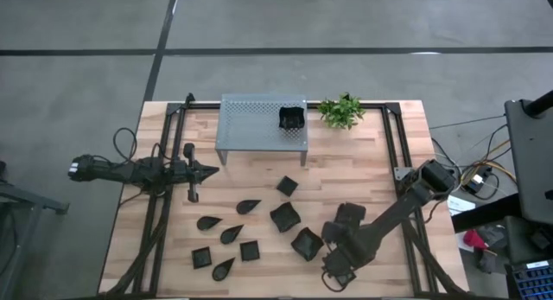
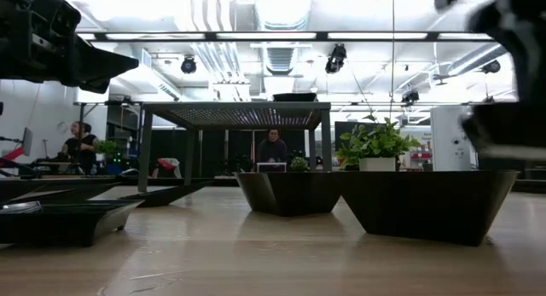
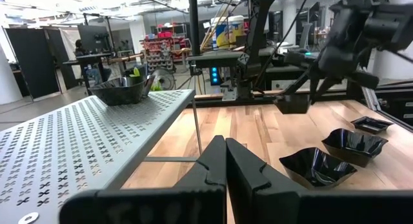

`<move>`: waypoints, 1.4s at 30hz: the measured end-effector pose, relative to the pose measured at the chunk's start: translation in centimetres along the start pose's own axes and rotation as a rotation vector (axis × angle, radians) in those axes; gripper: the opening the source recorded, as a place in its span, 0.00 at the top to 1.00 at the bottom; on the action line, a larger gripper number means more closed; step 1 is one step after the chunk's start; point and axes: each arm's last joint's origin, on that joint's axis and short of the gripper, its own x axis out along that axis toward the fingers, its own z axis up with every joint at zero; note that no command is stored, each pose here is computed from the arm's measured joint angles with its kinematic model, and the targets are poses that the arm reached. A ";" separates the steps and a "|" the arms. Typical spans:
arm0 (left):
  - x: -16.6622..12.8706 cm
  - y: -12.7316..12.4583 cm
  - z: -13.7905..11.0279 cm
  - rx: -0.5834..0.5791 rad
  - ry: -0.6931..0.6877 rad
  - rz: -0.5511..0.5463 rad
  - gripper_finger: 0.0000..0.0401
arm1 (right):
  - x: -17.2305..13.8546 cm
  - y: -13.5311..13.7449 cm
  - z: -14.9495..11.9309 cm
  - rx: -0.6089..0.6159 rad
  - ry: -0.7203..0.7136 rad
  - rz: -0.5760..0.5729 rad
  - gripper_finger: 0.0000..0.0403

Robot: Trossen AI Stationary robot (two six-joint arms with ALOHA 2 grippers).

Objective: Pick & Place Mini shaped plates
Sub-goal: Stack the black distorted square plate on top of the black distorted square plate on the shelf

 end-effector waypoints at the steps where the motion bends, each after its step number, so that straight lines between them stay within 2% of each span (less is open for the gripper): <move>1: 0.0 0.0 0.0 0.000 0.000 0.000 1.00 | -0.4 -0.1 0.2 -0.029 -0.031 -0.012 0.98; 5: 0.0 0.0 0.0 0.000 0.000 0.000 1.00 | -1.5 -0.4 1.1 -0.187 -0.173 -0.085 0.98; 12: 0.0 0.0 0.0 0.000 0.000 0.000 1.00 | -2.6 -1.6 2.3 -0.399 -0.403 -0.325 0.98; 19: 0.0 0.0 0.0 0.001 0.001 0.000 1.00 | -2.3 -3.6 4.9 -0.446 -0.513 -0.588 0.98; 25: 0.0 0.0 0.0 0.000 0.000 0.000 1.00 | -1.8 -5.7 7.5 -0.448 -0.502 -0.714 0.98; 33: 0.0 0.0 0.0 0.000 0.000 0.000 1.00 | -1.9 -8.3 11.4 -0.529 -0.425 -0.740 0.98; 42: 0.0 0.0 0.0 0.000 0.000 0.000 1.00 | -3.2 -11.7 15.7 -0.632 -0.394 -0.522 0.98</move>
